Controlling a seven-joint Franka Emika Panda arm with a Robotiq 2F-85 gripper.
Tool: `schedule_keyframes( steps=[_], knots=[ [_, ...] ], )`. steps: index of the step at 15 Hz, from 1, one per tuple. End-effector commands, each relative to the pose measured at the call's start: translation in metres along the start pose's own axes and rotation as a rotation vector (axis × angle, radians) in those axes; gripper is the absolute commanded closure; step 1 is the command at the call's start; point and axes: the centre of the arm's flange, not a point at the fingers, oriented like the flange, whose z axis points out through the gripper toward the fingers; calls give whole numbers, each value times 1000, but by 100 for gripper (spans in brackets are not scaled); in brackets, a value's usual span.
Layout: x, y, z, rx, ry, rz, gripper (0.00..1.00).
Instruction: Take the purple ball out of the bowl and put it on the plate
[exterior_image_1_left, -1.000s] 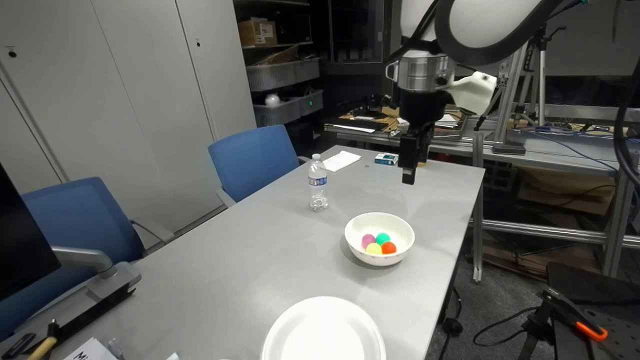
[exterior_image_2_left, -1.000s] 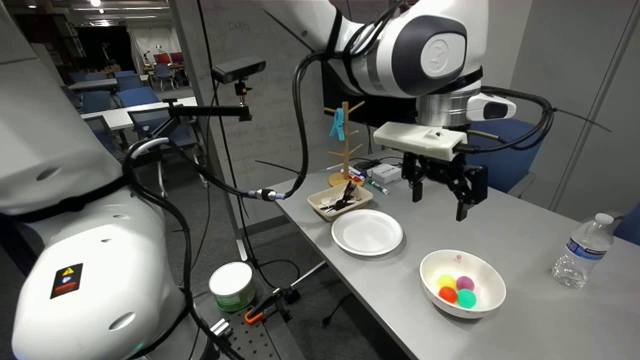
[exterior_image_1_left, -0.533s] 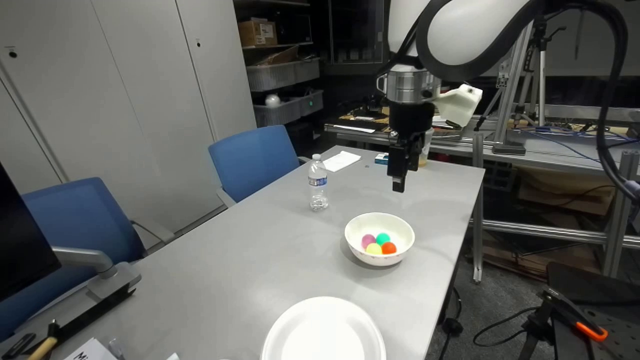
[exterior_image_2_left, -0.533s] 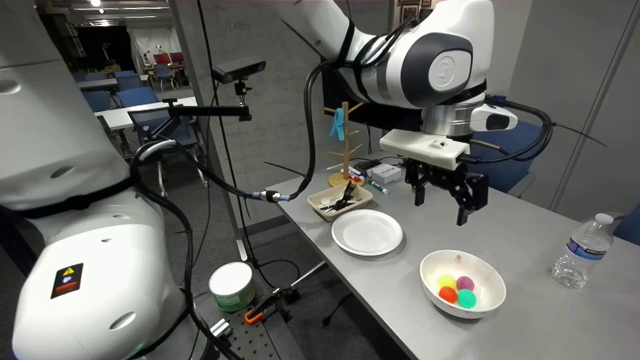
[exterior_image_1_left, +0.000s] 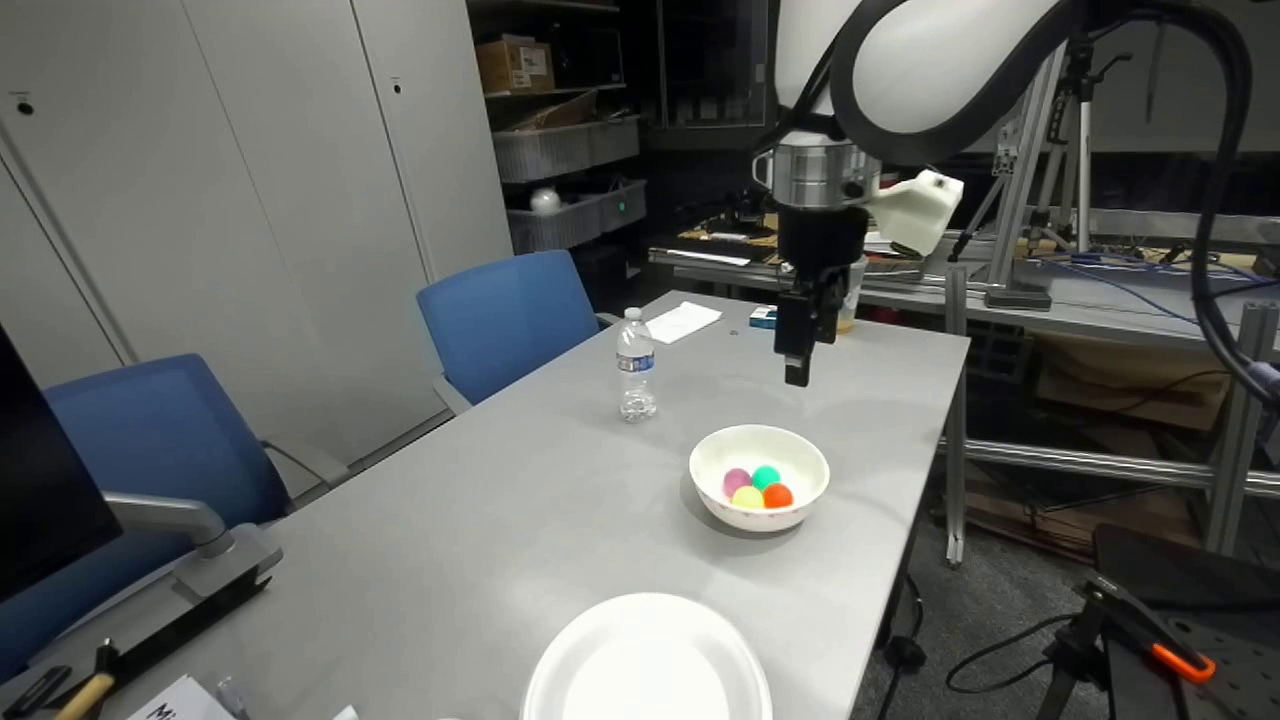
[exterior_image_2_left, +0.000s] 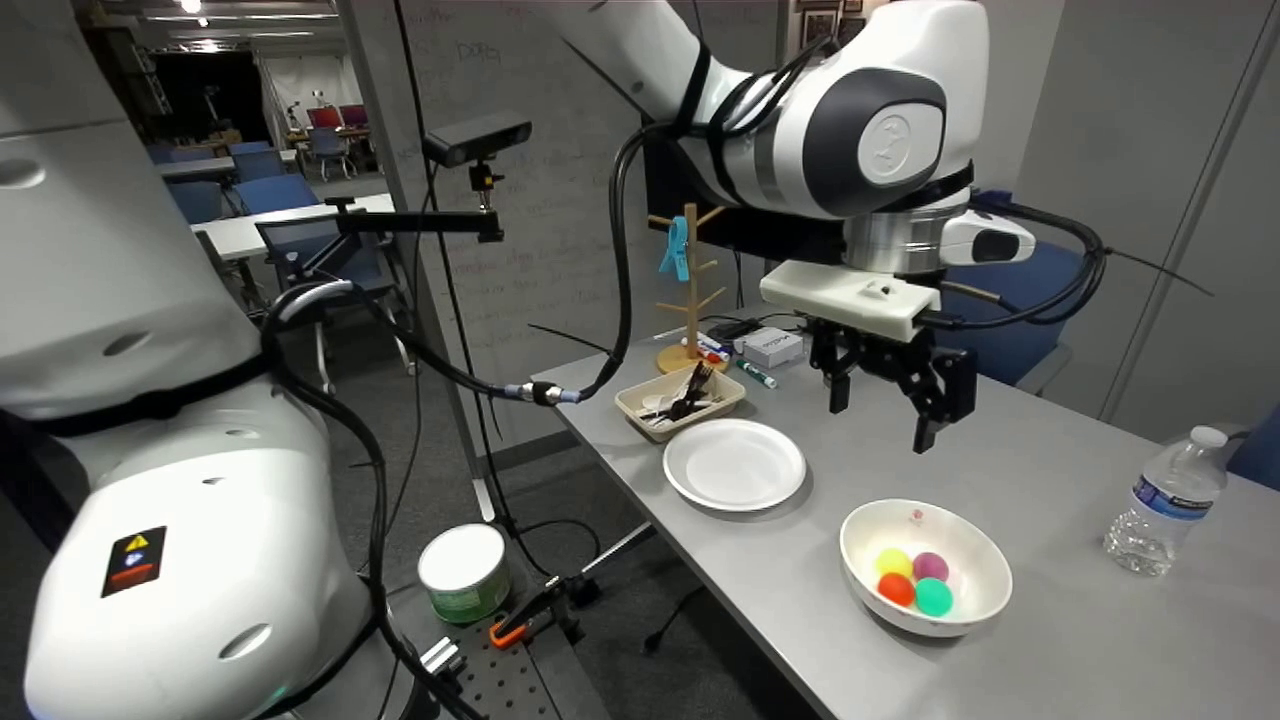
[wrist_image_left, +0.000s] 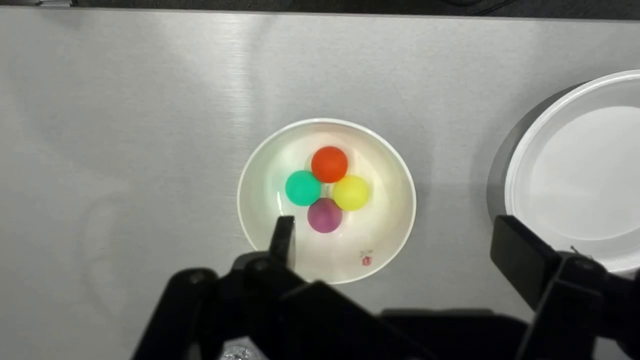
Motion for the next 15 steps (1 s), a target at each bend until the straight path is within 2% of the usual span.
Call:
schedule_keyframes(
  steps=[1, 10, 15],
  knots=[
    [22, 11, 14, -4, -5, 1, 0],
    [79, 29, 98, 2, -40, -9, 0],
    [95, 36, 134, 10, -41, -5, 0]
  ],
)
